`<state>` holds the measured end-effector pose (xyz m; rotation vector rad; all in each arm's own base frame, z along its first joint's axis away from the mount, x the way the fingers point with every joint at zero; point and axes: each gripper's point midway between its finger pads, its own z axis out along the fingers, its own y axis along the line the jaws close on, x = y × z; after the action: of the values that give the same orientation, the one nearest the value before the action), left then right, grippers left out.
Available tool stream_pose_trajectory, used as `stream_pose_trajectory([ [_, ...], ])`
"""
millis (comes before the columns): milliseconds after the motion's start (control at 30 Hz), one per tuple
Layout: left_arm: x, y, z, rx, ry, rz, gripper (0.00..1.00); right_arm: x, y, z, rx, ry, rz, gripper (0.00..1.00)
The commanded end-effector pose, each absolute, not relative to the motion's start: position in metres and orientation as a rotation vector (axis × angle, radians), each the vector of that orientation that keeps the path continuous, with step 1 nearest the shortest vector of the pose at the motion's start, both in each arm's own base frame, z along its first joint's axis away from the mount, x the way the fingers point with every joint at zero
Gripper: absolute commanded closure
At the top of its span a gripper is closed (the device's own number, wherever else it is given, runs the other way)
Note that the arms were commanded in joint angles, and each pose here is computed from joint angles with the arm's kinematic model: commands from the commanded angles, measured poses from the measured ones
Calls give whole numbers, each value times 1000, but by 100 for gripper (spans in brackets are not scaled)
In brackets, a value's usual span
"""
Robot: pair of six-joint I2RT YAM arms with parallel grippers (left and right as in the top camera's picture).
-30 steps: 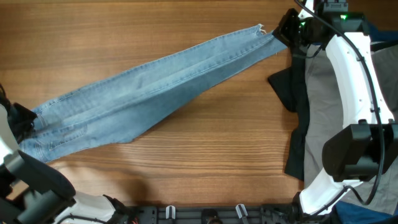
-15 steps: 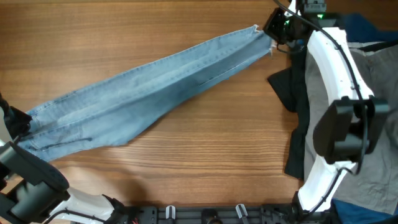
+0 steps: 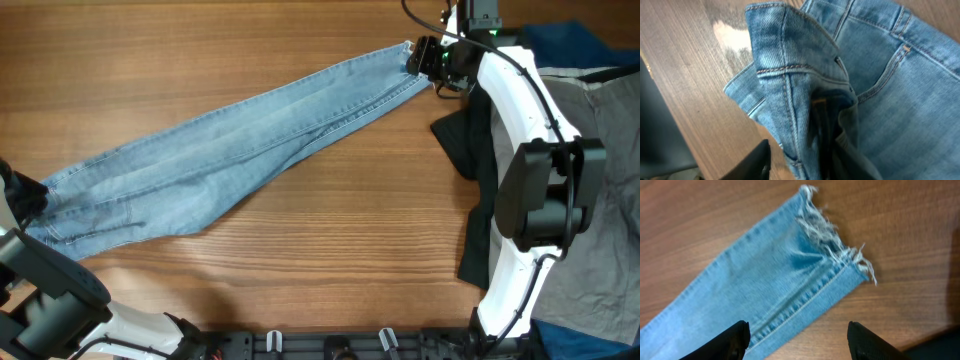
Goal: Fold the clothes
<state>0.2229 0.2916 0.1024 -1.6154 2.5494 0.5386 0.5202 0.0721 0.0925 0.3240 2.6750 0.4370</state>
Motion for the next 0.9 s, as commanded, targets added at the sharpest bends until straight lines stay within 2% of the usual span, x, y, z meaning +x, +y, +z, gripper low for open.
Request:
stream_pose_trajectory([
  [0, 234, 307, 97, -1612, 2497, 546, 78, 516, 67, 82, 315, 2701, 399, 33],
  [33, 235, 308, 95, -1610, 2495, 547, 96, 516, 68, 82, 314, 2701, 399, 33],
  [133, 230, 301, 94, -1622, 2530, 531, 96, 517, 68, 82, 316, 2699, 400, 33],
  [167, 228, 300, 94, -1625, 2539, 530, 82, 517, 67, 82, 315, 2697, 399, 33],
  [200, 230, 301, 94, -1622, 2531, 532, 35, 517, 67, 82, 315, 2697, 399, 33],
  [233, 233, 305, 95, -1615, 2509, 533, 10, 517, 68, 82, 315, 2697, 400, 33],
  [267, 240, 309, 96, -1602, 2480, 526, 0, 517, 68, 82, 313, 2697, 399, 32],
  [467, 236, 305, 140, -1572, 2415, 533, 2, 515, 67, 81, 315, 2707, 398, 27],
  [567, 224, 303, 157, -1588, 2379, 540, 28, 514, 67, 80, 317, 2712, 397, 26],
  [667, 231, 320, 159, -1572, 2309, 513, 36, 514, 67, 80, 317, 2713, 397, 26],
  [700, 241, 322, 156, -1513, 2321, 449, 35, 514, 67, 80, 317, 2714, 397, 26],
  [733, 256, 322, 152, -1429, 2336, 356, 27, 513, 67, 80, 318, 2714, 397, 26],
  [800, 270, 324, 138, -1351, 2350, 291, 6, 513, 68, 80, 317, 2716, 397, 26],
  [833, 272, 326, 129, -1349, 2355, 289, 2, 512, 67, 80, 320, 2720, 396, 26],
  [867, 273, 326, 116, -1358, 2376, 276, 3, 511, 67, 79, 321, 2726, 395, 26],
])
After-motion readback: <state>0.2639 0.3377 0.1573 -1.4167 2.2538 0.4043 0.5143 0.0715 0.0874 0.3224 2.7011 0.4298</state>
